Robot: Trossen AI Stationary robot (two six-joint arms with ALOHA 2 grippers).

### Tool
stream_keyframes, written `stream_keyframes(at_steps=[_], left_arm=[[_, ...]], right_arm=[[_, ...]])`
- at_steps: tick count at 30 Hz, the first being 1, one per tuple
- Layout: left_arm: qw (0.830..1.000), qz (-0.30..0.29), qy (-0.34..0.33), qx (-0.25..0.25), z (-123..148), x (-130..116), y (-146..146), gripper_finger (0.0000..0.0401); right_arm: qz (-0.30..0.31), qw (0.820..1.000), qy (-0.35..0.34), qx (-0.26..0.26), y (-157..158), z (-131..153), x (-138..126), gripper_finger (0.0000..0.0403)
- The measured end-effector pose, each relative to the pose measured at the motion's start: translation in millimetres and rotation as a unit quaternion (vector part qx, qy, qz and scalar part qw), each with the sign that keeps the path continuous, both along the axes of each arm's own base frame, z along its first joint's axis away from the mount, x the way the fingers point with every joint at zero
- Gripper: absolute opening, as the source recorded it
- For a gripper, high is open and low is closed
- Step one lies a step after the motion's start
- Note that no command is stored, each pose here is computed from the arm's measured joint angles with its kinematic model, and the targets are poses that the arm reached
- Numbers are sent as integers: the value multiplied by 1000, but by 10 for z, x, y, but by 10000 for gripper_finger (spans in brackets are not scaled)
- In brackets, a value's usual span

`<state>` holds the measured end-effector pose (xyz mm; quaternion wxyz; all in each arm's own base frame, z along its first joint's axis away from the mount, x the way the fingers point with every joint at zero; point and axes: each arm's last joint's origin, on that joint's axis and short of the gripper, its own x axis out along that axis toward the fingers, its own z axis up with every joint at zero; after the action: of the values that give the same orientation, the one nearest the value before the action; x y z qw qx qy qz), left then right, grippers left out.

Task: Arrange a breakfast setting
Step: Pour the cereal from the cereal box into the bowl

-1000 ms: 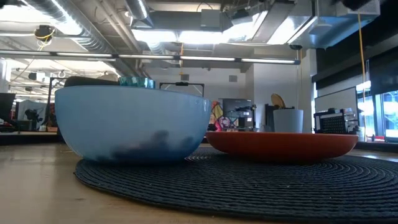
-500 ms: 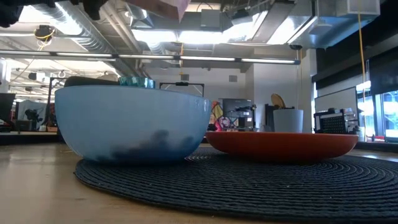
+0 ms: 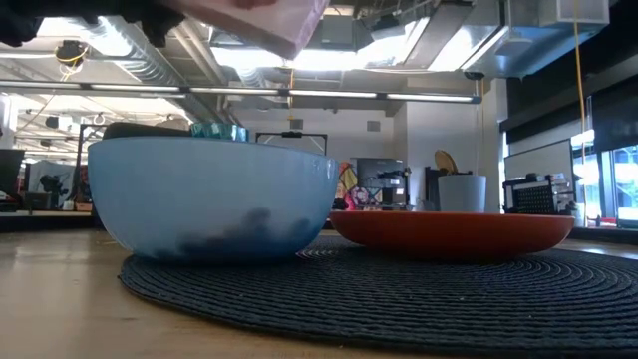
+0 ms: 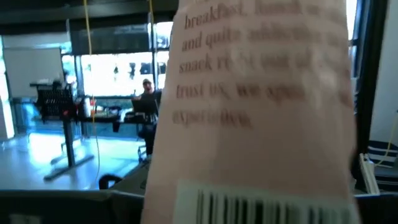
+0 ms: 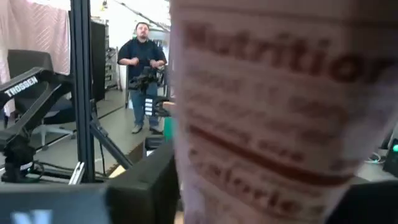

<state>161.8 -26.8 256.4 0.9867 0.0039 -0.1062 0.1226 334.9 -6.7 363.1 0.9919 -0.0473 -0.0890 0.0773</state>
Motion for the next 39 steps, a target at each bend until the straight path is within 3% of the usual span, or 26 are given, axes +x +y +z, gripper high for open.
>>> stream_keyframes(at_steps=[15,21,39], left_arm=[[1000,9,17,-15,-67,74,18,252],[1000,10,18,-16,-69,74,18,276],[1000,10,21,-11,-72,74,17,264]], right_arm=[[-4,999,31,1,-96,-59,4,92],[-6,999,49,-3,-203,-95,-2,12],[-24,999,45,-16,-270,1,-114,0]])
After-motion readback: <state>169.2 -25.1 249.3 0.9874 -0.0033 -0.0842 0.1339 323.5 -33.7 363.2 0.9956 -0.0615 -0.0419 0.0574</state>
